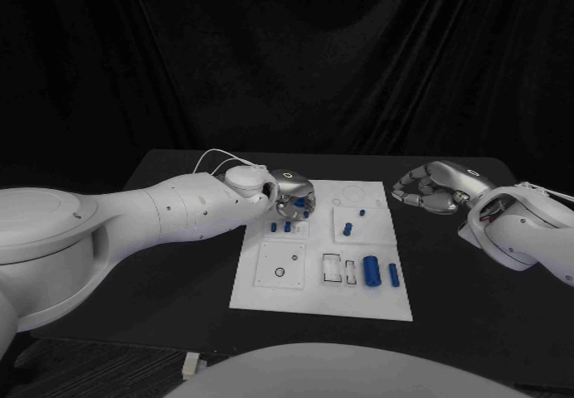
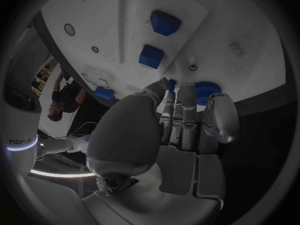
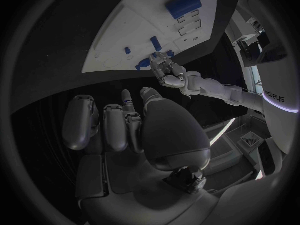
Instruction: Assemble the parts on the task board
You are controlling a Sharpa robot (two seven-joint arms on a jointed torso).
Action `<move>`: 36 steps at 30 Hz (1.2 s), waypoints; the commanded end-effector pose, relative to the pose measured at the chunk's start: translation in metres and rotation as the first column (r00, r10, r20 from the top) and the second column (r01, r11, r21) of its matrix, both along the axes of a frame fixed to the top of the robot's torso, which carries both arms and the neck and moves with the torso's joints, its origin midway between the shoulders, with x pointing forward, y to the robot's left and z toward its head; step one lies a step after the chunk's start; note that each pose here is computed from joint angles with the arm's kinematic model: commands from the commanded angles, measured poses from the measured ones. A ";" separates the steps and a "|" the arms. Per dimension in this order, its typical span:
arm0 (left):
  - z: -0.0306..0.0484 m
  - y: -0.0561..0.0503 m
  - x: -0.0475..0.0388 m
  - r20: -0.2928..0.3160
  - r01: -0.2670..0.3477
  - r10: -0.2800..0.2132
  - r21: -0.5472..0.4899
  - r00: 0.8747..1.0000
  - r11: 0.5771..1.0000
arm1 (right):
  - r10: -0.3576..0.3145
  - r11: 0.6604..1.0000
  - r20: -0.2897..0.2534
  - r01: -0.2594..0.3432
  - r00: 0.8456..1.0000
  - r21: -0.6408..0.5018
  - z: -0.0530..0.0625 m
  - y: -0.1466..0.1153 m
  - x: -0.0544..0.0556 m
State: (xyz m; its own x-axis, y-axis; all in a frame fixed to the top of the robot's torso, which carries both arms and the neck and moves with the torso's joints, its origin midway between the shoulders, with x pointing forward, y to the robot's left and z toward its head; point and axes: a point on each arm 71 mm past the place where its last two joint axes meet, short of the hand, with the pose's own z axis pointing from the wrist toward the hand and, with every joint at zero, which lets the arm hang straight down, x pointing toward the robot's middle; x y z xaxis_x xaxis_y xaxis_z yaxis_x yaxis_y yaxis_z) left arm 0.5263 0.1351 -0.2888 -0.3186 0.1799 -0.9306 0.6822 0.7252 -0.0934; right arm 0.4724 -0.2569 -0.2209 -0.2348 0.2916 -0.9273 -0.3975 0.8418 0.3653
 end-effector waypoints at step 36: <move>0.0136 0.012 -0.0111 0.132 0.053 -0.037 -0.121 0.991 0.991 | -0.009 1.000 -0.010 0.009 1.000 -0.003 -0.003 -0.003 -0.003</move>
State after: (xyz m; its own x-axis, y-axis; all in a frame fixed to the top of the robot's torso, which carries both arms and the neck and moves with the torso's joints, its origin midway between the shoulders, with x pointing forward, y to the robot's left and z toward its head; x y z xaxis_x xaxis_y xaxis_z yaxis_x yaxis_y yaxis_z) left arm 0.5138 0.1487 -0.2842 -0.2229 0.0930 -0.9704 0.7192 0.6877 -0.0993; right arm 0.4701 -0.2587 -0.2226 -0.2390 0.2923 -0.9260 -0.3944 0.8422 0.3676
